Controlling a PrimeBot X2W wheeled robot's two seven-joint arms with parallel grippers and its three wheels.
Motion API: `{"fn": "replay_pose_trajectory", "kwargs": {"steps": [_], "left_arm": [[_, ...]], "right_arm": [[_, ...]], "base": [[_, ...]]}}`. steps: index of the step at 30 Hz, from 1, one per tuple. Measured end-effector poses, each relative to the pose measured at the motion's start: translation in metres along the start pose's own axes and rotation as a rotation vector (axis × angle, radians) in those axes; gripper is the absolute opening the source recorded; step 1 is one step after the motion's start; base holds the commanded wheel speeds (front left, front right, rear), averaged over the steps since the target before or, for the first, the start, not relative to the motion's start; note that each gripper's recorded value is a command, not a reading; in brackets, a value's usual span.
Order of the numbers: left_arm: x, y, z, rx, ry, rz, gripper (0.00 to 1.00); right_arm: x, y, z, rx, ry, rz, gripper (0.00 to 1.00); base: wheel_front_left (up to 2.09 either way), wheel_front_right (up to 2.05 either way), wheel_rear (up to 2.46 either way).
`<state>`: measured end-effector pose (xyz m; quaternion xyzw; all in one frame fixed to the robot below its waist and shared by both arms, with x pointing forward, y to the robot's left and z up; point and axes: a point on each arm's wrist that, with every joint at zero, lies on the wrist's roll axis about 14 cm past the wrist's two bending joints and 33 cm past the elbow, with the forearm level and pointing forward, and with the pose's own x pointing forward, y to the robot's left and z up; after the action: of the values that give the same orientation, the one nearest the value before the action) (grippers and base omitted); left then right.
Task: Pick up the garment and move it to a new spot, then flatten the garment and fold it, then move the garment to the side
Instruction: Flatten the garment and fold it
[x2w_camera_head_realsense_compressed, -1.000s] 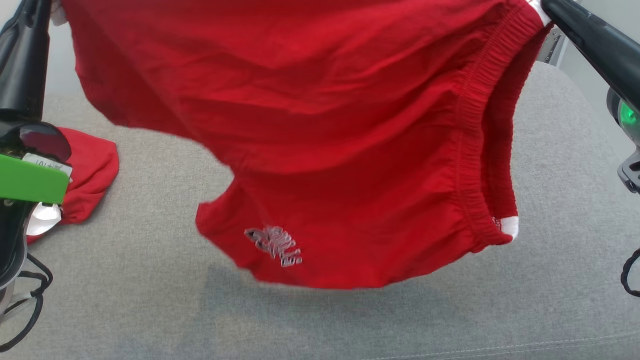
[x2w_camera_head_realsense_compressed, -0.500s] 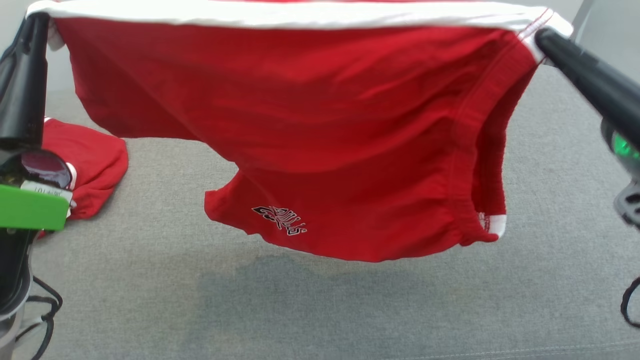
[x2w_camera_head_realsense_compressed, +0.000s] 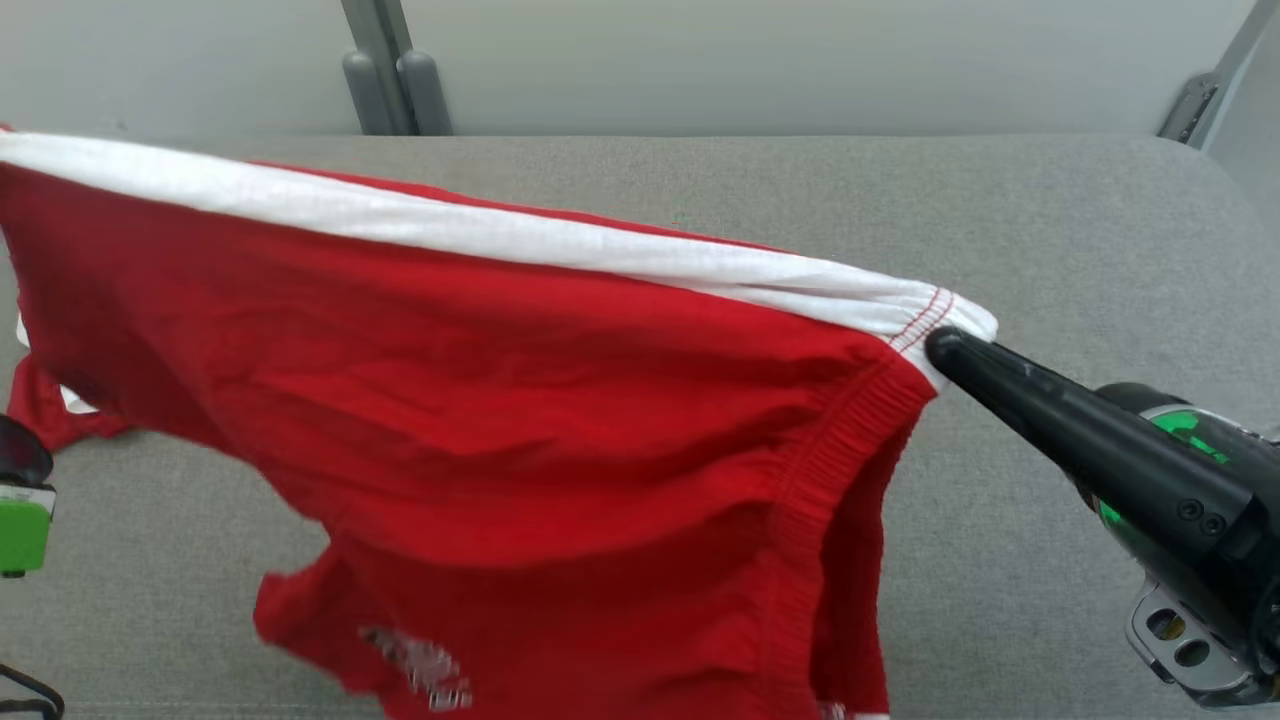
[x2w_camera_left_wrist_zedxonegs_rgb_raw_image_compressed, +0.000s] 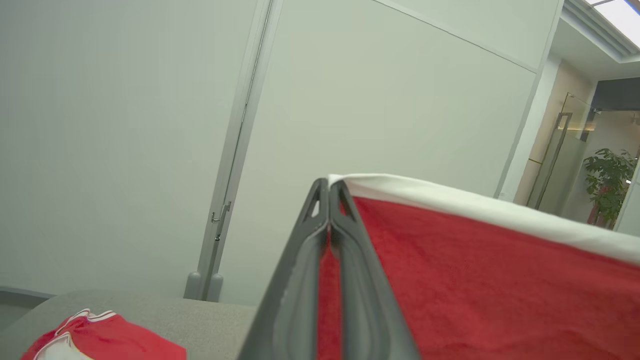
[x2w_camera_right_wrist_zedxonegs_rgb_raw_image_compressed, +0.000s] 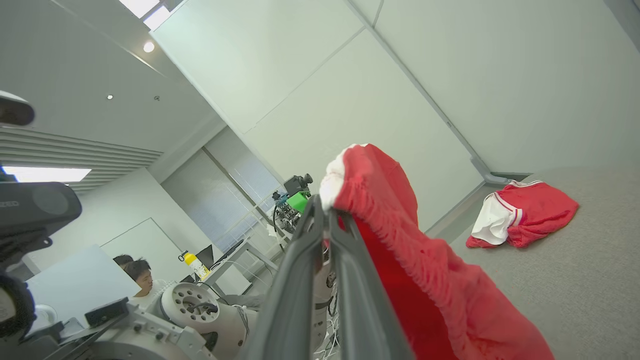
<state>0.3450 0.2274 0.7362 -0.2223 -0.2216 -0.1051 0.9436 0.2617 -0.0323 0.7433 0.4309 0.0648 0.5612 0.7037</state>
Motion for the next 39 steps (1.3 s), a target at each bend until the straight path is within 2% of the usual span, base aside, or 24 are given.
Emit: {"fn": "replay_pose_trajectory", "kwargs": {"steps": [5, 12, 16, 19, 26, 32, 39], "left_arm": [[-0.005, 0.013, -0.033, -0.062, 0.100, 0.056, 0.00], [-0.010, 0.011, -0.121, -0.193, 0.355, 0.079, 0.00], [-0.013, 0.005, -0.167, -0.265, 0.488, 0.076, 0.00], [0.004, 0.003, -0.191, -0.247, 0.531, 0.046, 0.00], [0.057, -0.009, -0.216, -0.186, 0.534, -0.068, 0.00], [0.087, -0.018, -0.261, -0.176, 0.619, -0.139, 0.00], [0.112, -0.017, -0.316, -0.172, 0.715, -0.162, 0.00]], "right_arm": [[-0.005, -0.037, 0.002, 0.099, -0.062, -0.089, 0.00], [-0.038, -0.132, -0.005, 0.222, -0.143, -0.383, 0.00], [-0.057, -0.171, -0.006, 0.280, -0.204, -0.503, 0.00], [-0.074, -0.200, 0.000, 0.293, -0.270, -0.594, 0.00], [-0.097, -0.239, 0.038, 0.225, -0.409, -0.687, 0.00], [-0.114, -0.277, 0.054, 0.212, -0.461, -0.765, 0.00], [-0.122, -0.325, 0.073, 0.197, -0.495, -0.825, 0.00]], "base": [[0.00, 0.00, 0.00], [0.00, 0.00, 0.00], [0.00, 0.00, 0.00], [0.00, 0.00, 0.00], [0.00, 0.00, 0.00], [0.00, 0.00, 0.00], [0.00, 0.00, 0.00]]}}
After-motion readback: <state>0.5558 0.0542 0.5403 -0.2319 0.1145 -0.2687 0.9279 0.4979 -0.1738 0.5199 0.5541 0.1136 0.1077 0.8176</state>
